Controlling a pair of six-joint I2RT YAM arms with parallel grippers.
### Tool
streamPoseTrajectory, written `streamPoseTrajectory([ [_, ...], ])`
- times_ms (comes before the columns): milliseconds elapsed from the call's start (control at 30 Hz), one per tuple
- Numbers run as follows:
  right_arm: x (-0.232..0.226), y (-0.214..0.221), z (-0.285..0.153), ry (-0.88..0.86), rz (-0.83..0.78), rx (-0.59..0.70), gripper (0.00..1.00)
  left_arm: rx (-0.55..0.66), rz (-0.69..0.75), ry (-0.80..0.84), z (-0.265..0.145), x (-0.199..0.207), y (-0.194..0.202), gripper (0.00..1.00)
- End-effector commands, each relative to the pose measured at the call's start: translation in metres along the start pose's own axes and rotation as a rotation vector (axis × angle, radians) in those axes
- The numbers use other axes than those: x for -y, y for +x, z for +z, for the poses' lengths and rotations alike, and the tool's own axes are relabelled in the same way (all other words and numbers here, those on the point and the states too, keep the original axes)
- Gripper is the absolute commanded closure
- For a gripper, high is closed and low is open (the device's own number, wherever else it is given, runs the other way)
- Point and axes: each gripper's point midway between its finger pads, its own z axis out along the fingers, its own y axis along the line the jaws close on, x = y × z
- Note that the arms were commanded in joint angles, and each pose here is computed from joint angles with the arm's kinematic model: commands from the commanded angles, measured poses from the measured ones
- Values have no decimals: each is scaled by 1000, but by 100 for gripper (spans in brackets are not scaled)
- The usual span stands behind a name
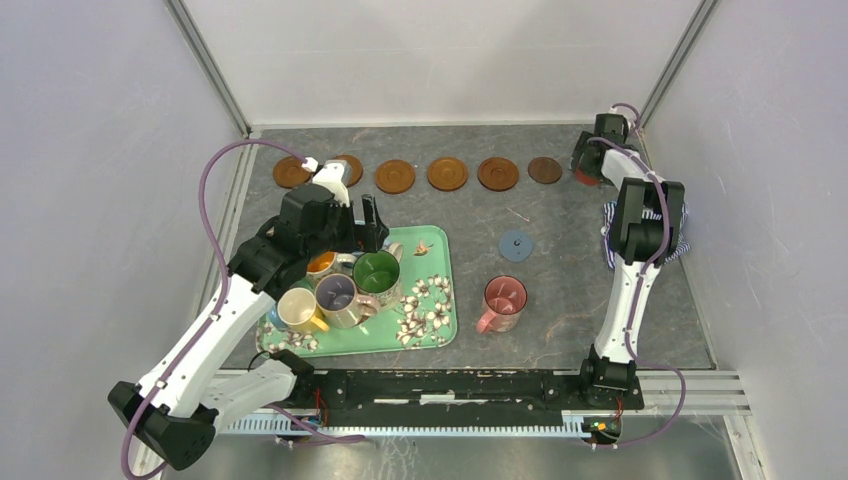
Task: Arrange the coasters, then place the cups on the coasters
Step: Move the coaster to the center of the board.
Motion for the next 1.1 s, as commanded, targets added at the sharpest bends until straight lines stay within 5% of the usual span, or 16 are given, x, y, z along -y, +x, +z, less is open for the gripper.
streamPoseTrajectory([
  [0, -23, 0, 7, -54, -7, -2, 17, 49, -7, 32, 0, 7, -12, 0],
  [333, -29, -5, 11, -46, -20, 1, 14, 49, -4, 35, 1, 7, -11, 0],
  [500, -30, -12, 2, -51, -22, 17, 3, 49, -4, 36, 1, 7, -11, 0],
  [1067, -16, -65, -76, -36, -14, 173, 2, 54, -16, 66, 1, 13, -13, 0],
])
